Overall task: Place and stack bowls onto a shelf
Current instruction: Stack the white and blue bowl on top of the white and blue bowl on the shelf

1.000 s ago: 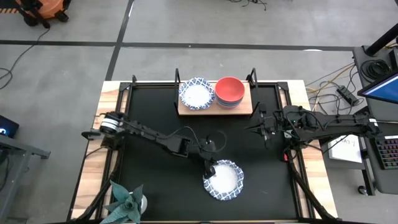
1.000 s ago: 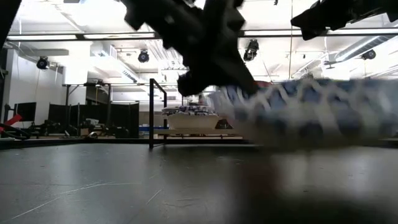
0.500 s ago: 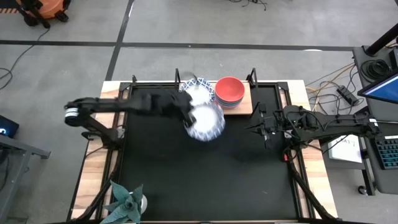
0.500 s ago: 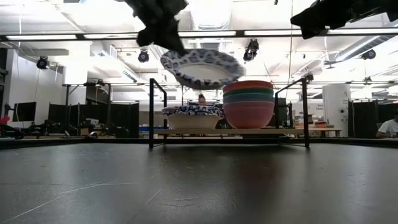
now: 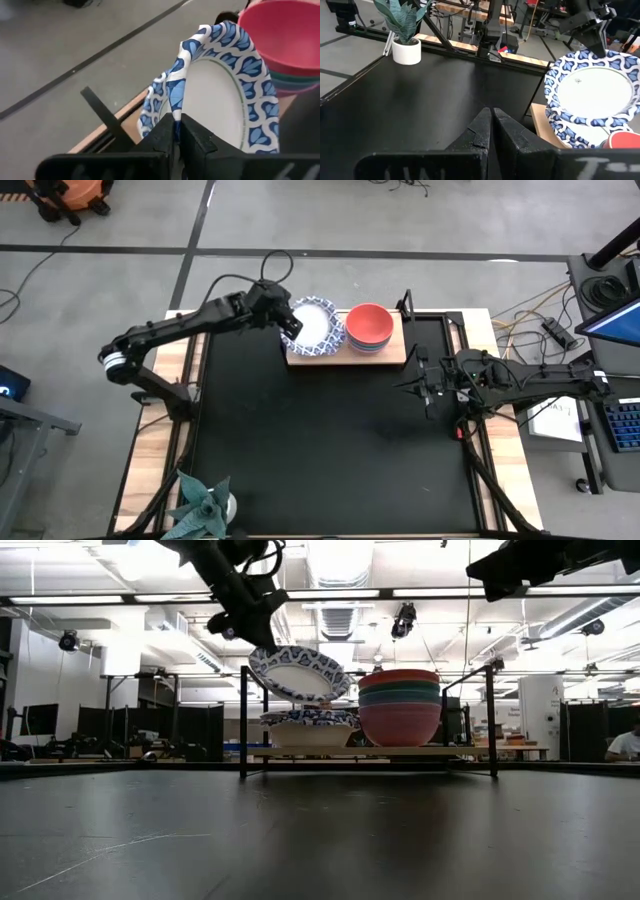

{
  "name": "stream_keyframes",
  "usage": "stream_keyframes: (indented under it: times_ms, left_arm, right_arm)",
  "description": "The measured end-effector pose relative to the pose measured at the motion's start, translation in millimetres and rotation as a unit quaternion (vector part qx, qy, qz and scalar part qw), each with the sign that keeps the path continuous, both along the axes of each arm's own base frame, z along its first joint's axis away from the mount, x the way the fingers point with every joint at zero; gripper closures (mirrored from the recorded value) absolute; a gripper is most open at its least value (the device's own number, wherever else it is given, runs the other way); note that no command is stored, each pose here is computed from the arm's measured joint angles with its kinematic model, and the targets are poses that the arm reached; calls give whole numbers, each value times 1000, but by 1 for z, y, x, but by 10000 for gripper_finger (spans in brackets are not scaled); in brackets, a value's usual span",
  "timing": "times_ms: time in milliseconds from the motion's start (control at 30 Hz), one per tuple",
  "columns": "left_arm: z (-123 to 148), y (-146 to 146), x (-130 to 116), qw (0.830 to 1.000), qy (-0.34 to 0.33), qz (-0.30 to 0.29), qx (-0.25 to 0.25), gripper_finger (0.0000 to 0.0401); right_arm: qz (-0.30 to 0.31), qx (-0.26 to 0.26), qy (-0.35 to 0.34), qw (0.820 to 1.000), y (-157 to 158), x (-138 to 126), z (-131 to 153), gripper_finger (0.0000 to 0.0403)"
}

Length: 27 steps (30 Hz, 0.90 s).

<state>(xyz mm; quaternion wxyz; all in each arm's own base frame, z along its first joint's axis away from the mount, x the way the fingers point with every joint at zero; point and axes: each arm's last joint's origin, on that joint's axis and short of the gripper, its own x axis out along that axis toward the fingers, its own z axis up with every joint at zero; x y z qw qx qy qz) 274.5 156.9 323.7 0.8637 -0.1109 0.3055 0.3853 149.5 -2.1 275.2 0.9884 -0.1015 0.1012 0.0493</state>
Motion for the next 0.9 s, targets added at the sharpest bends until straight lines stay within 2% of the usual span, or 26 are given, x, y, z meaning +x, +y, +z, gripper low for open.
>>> stream_keyframes:
  times_ms: [233, 567, 900]
  left_arm:
    - [2, 7, 2, 1000, -11, -2, 22, 377]
    - [4, 8, 3, 999, -22, -2, 28, 360]
    - [4, 8, 3, 999, -22, -2, 28, 299]
  right_arm:
    - [-4, -3, 0, 1000, 0, 0, 0, 394]
    - [-5, 0, 0, 1000, 0, 0, 0, 394]
    - [-5, -1, 0, 1000, 0, 0, 0, 394]
